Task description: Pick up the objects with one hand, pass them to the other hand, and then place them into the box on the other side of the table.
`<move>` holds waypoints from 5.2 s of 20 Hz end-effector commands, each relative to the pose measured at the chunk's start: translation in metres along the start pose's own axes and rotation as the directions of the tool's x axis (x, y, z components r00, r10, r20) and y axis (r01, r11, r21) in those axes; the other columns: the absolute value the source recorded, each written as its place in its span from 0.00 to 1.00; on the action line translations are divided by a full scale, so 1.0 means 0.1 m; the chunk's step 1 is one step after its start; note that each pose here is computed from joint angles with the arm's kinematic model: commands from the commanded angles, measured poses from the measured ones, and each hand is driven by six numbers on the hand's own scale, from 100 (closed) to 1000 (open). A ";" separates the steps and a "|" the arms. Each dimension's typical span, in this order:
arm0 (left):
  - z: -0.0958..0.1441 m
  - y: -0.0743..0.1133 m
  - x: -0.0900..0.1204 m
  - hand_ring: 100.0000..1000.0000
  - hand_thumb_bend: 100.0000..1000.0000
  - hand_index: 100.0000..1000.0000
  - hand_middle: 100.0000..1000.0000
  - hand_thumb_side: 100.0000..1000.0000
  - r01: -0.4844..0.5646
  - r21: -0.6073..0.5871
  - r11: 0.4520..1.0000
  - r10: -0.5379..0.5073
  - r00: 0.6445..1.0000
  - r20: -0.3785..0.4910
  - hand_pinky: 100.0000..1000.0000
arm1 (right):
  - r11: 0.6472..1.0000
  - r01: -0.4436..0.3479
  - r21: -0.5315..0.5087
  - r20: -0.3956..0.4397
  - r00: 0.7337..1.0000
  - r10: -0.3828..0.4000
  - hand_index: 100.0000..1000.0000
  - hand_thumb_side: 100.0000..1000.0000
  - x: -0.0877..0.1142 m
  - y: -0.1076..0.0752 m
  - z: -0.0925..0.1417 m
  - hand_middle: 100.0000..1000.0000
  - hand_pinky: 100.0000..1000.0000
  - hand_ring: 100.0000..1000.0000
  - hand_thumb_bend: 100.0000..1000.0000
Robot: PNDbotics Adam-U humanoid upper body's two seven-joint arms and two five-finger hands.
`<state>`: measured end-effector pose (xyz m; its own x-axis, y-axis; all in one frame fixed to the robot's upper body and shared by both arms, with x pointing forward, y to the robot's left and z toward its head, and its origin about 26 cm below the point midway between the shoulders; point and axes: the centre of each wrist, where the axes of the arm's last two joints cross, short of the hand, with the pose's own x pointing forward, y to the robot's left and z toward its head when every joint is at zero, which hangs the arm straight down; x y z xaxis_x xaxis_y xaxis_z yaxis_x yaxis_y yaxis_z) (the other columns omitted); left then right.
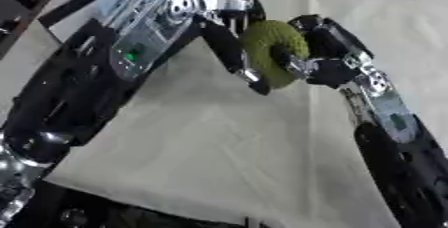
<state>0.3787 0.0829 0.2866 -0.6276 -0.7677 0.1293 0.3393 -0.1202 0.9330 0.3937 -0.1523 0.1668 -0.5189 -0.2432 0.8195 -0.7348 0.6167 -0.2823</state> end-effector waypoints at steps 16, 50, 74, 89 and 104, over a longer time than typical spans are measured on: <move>0.08 0.10 0.03 0.50 0.23 0.41 0.39 0.00 -0.122 0.035 0.992 0.122 0.992 -0.019 0.65 | 1.000 -0.022 -0.004 0.011 1.000 0.022 0.26 0.00 0.09 -0.03 -0.04 0.14 0.44 0.33 0.18; 0.23 0.11 0.11 0.37 0.46 0.30 0.24 0.00 -0.335 0.229 0.914 0.345 0.939 -0.004 0.54 | 0.941 -0.161 -0.297 -0.171 0.979 0.113 0.69 0.14 0.02 -0.14 0.08 0.59 0.61 0.67 0.79; 0.43 0.19 0.10 0.35 0.35 0.28 0.22 0.00 -0.470 0.328 0.819 0.477 0.877 0.066 0.55 | 0.851 -0.215 -0.479 -0.248 0.963 0.104 0.81 0.55 -0.12 -0.30 0.30 0.71 0.65 0.77 0.66; 0.68 0.24 -0.06 0.35 0.29 0.28 0.21 0.00 -0.576 0.348 0.739 0.565 0.812 0.144 0.51 | 0.793 -0.310 -0.524 -0.351 0.927 0.130 0.81 0.48 -0.17 -0.48 0.53 0.70 0.65 0.77 0.66; 0.88 0.27 -0.36 0.35 0.31 0.28 0.21 0.00 -0.567 0.441 0.696 0.592 0.800 0.094 0.51 | 0.648 -0.360 -0.671 -0.376 0.919 0.121 0.78 0.31 0.09 -0.92 0.78 0.68 0.64 0.77 0.67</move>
<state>0.3489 0.1525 0.3254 -0.3678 -0.6159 0.6967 0.3168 0.6214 0.7166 0.4220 -0.2627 0.1405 -0.3488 0.1271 0.9285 -0.0156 0.9898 -0.1414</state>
